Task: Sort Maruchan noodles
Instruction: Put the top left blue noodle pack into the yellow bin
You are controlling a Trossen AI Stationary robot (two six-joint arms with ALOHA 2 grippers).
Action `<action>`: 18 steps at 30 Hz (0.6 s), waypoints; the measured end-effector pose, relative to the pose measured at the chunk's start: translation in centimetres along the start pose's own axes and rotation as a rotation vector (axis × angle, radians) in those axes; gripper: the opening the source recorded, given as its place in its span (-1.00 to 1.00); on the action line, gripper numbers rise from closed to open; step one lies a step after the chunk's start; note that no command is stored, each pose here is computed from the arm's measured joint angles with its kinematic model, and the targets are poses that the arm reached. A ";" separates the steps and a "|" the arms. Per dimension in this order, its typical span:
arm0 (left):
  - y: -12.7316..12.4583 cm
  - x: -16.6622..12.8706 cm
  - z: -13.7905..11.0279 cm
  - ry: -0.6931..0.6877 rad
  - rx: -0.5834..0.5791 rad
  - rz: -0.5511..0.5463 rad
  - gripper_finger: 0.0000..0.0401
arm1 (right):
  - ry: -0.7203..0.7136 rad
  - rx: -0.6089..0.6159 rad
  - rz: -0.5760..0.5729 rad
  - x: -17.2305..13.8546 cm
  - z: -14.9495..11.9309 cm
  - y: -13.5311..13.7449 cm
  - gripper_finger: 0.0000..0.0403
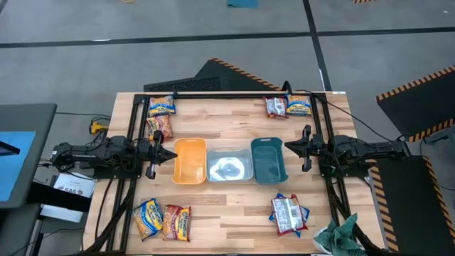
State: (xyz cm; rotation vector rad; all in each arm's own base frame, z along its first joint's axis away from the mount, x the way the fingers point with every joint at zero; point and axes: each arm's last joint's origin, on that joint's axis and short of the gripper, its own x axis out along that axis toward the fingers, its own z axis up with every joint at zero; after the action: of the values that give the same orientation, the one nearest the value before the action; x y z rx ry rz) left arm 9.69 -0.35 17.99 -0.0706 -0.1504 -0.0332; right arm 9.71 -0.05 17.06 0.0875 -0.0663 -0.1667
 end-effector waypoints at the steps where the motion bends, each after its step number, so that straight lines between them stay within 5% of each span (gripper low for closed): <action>1: 0.0 0.0 0.3 -0.030 0.004 0.017 -1.00 | 0.000 0.000 0.000 0.0 0.0 0.0 -0.79; 6: 0.7 0.0 1.4 -0.140 -0.030 0.222 -0.97 | -0.001 0.000 0.000 0.0 0.0 0.0 -0.79; 13: 1.7 1.8 3.8 0.060 -0.071 0.493 -0.58 | 0.000 0.000 0.001 0.0 0.0 0.0 -0.79; 18: 3.9 3.9 7.5 0.283 -0.001 0.853 -0.26 | 0.000 0.000 0.000 0.0 0.0 0.0 -0.79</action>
State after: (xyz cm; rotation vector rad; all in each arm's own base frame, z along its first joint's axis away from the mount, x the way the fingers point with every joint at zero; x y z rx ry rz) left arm 12.62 3.99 25.73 -0.1256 0.1717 0.8053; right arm 9.71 -0.05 17.06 0.0875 -0.0663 -0.1663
